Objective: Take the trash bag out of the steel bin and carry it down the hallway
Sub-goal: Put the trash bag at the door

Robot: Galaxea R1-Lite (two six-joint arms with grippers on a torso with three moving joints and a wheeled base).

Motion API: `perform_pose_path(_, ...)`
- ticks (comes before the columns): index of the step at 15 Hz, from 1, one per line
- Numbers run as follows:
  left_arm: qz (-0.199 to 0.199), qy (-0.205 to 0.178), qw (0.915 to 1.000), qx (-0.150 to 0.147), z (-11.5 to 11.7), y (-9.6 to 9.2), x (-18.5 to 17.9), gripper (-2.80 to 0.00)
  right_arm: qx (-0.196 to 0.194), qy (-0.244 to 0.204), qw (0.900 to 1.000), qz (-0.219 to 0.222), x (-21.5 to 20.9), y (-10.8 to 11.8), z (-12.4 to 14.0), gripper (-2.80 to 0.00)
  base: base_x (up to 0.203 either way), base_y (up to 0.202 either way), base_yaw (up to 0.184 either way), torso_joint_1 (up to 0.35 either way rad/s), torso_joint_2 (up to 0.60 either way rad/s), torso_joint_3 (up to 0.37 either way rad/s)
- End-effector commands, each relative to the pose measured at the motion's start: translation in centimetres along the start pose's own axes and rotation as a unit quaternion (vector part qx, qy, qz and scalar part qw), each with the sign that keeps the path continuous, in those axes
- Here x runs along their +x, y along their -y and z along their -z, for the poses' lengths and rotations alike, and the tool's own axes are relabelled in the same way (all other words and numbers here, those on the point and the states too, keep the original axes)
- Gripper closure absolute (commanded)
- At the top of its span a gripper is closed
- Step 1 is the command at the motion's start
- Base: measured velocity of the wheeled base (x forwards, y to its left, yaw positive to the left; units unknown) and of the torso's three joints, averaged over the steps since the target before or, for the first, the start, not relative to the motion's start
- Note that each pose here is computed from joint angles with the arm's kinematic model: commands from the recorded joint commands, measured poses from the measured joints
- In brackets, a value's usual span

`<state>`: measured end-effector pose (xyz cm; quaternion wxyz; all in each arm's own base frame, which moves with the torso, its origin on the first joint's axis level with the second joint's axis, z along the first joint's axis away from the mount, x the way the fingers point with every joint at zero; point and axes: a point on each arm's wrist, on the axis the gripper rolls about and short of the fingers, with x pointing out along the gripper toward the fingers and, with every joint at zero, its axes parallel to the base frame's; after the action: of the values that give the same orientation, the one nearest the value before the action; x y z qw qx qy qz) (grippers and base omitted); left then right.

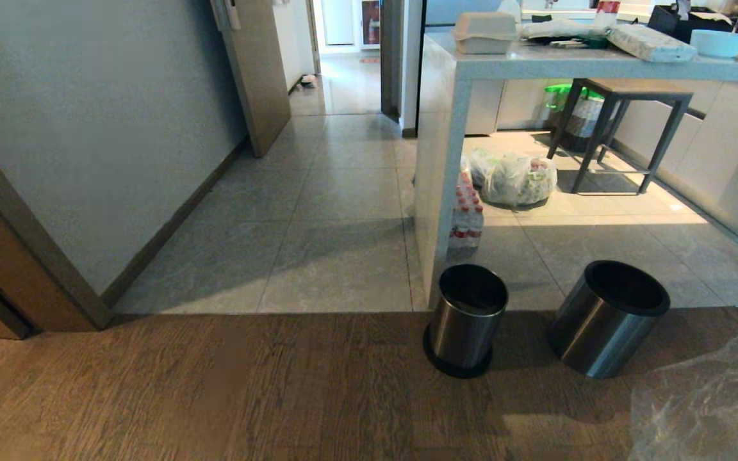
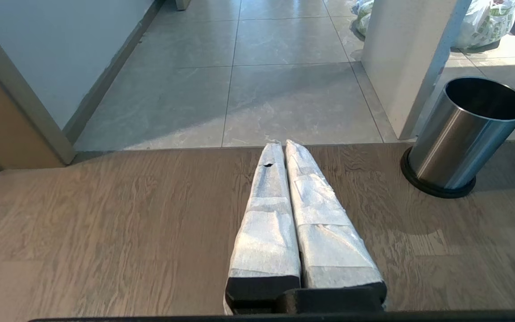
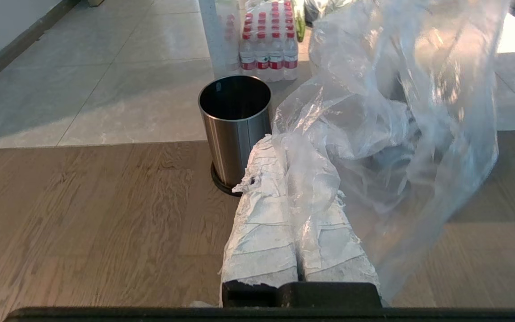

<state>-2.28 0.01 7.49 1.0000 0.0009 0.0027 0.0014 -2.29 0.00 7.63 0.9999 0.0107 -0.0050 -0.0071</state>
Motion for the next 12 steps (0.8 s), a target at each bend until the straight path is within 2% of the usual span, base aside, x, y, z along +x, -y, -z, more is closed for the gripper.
perform_pose_path(1,0.000,0.000,1.0000,-0.001,0.01,0.00,0.00,0.00,0.000,-0.001,1.000,0.000,0.02,0.00,0.03,0.00,0.000,0.000,0.000,0.000,0.00,0.000)
perform_pose_path(12,0.000,0.000,1.0000,0.000,0.01,0.00,0.00,0.00,0.000,-0.001,1.000,0.001,0.02,0.00,0.03,0.00,0.180,0.000,0.001,0.004,0.00,0.004)
